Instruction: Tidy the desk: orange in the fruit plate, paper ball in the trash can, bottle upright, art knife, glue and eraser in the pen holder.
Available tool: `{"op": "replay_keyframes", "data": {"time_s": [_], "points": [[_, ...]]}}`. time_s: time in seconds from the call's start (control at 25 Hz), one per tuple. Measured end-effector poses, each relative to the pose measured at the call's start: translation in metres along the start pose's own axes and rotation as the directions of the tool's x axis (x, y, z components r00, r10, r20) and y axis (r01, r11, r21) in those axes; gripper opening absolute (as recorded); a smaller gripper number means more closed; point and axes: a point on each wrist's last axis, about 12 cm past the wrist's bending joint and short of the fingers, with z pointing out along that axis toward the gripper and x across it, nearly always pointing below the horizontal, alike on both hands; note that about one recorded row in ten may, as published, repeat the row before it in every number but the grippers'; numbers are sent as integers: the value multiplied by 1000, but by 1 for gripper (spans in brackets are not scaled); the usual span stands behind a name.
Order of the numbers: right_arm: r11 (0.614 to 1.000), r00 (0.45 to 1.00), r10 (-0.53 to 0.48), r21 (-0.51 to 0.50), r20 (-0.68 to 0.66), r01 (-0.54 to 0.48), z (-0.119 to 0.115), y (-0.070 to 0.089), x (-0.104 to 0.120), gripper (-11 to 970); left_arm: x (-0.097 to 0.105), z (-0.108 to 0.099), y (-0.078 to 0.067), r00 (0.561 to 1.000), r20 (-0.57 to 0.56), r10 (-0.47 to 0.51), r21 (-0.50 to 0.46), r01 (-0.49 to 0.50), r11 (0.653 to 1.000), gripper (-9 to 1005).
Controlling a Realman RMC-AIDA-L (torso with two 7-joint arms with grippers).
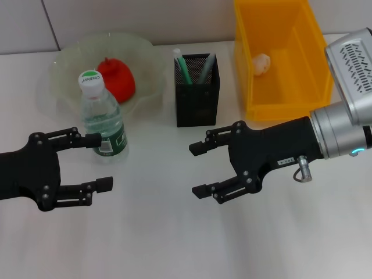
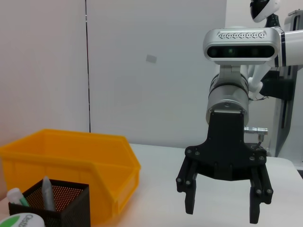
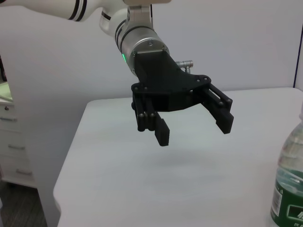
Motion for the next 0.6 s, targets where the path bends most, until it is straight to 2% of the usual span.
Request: {"op": "replay_keyframes", "data": {"time_s": [0.6], "points": [[1000,1000,8,1,6,-8,0,1,1,773,1,1,-1,1000,-2,-2,7,2,1000,801]]}}
